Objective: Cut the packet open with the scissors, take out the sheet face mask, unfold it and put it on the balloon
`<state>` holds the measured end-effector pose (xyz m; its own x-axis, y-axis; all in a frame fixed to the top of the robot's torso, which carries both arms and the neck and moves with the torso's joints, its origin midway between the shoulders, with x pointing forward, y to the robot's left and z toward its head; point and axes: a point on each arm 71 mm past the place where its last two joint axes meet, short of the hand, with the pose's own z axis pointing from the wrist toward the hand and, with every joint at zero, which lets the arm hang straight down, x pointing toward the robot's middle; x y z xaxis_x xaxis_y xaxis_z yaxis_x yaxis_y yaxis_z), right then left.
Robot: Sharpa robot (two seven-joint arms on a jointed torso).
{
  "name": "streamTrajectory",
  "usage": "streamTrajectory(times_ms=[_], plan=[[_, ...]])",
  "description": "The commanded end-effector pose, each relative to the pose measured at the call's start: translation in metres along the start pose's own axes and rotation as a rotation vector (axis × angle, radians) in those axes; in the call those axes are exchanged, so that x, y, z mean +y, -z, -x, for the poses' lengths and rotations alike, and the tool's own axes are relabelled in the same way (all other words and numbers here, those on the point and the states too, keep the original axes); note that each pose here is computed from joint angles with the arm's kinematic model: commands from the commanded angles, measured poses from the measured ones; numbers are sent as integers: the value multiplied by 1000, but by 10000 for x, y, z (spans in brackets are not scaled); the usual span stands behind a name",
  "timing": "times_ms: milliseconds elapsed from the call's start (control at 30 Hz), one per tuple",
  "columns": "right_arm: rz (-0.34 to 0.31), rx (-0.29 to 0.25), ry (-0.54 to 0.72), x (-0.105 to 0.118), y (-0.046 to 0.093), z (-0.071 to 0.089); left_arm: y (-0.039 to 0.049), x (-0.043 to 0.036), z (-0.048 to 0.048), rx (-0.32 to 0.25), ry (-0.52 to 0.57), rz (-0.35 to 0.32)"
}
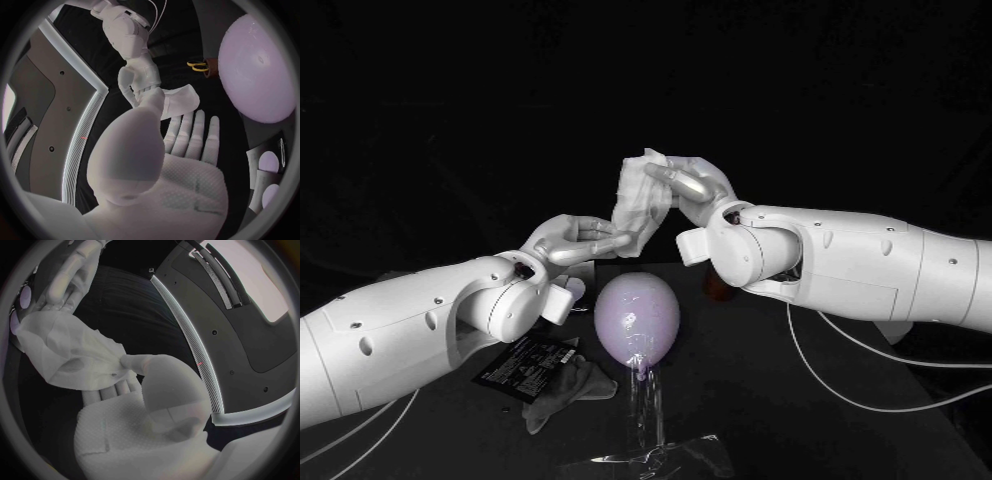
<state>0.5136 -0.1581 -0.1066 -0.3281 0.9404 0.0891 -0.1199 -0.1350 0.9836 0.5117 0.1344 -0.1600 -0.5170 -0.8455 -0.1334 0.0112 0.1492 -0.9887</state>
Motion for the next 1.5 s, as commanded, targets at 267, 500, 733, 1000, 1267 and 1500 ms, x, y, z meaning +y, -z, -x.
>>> streamTrajectory(times_ms=[267,500,733,1000,1267,1500], plan=[[13,17,1,13,-6,-25,-20,-44,-37,31,40,-53],[14,18,1,13,-7,-26,-24,-33,-36,36,39,-40],[14,17,1,13,-6,-19,-27,-15,-22,32,36,-19],[12,17,0,13,-4,-17,-33,-9,-24,32,39,-12],[11,15,0,12,-7,-10,-42,-11,-41,36,44,-10],[9,9,1,9,-13,12,-44,-15,-46,33,61,-12]])
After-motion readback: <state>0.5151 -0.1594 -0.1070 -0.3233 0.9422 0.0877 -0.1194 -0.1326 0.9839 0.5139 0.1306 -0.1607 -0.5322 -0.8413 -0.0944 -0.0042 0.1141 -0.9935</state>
